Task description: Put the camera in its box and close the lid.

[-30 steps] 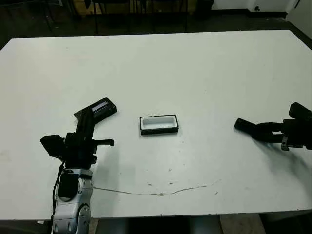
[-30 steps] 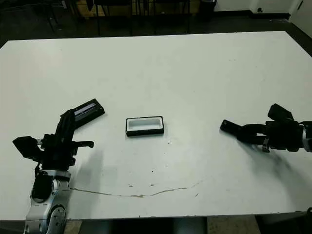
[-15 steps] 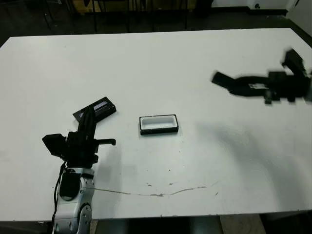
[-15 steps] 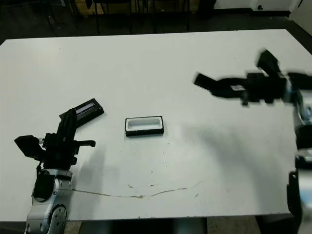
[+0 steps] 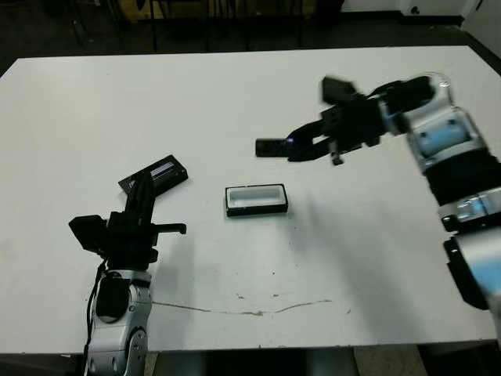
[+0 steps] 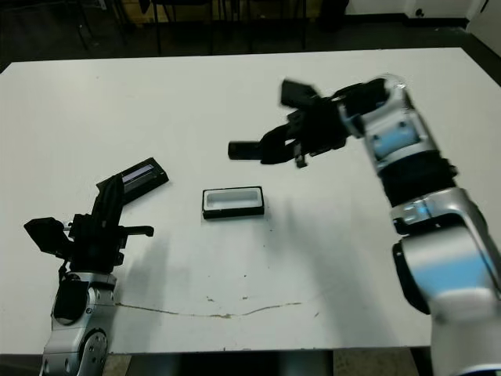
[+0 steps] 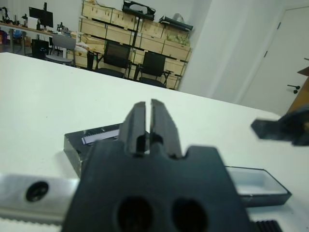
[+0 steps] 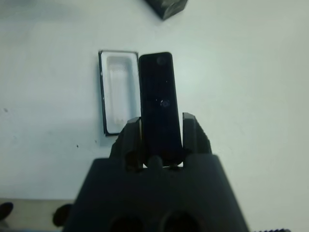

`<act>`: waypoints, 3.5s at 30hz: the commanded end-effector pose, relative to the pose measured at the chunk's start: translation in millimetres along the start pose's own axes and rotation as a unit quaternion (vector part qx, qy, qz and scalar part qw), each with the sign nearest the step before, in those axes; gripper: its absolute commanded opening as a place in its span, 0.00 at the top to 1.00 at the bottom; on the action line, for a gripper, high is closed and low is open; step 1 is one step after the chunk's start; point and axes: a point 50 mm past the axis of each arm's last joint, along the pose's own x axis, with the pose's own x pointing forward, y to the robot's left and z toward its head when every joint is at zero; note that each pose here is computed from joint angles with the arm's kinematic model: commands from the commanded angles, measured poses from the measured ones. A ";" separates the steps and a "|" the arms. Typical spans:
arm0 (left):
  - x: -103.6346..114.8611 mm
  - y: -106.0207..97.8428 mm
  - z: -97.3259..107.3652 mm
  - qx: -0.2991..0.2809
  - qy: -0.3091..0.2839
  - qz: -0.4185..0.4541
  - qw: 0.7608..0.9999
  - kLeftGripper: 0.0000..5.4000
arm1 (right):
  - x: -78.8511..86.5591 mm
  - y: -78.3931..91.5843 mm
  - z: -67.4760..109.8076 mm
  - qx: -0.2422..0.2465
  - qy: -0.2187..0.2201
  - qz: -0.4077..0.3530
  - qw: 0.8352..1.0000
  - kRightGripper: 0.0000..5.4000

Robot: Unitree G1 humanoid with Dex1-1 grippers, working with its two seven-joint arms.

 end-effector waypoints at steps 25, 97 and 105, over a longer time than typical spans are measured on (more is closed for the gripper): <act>-6.1 3.2 -7.8 0.008 0.018 0.012 1.000 1.00 | 40.8 13.8 15.2 -0.042 0.044 0.071 0.996 0.87; -8.5 -1.9 -11.7 0.004 0.018 0.011 1.000 1.00 | 48.2 16.6 21.0 -0.110 0.028 0.108 0.988 0.49; -8.9 -2.7 -11.6 0.013 0.022 0.009 1.000 1.00 | 42.7 15.1 12.0 -0.108 0.035 0.038 0.993 0.23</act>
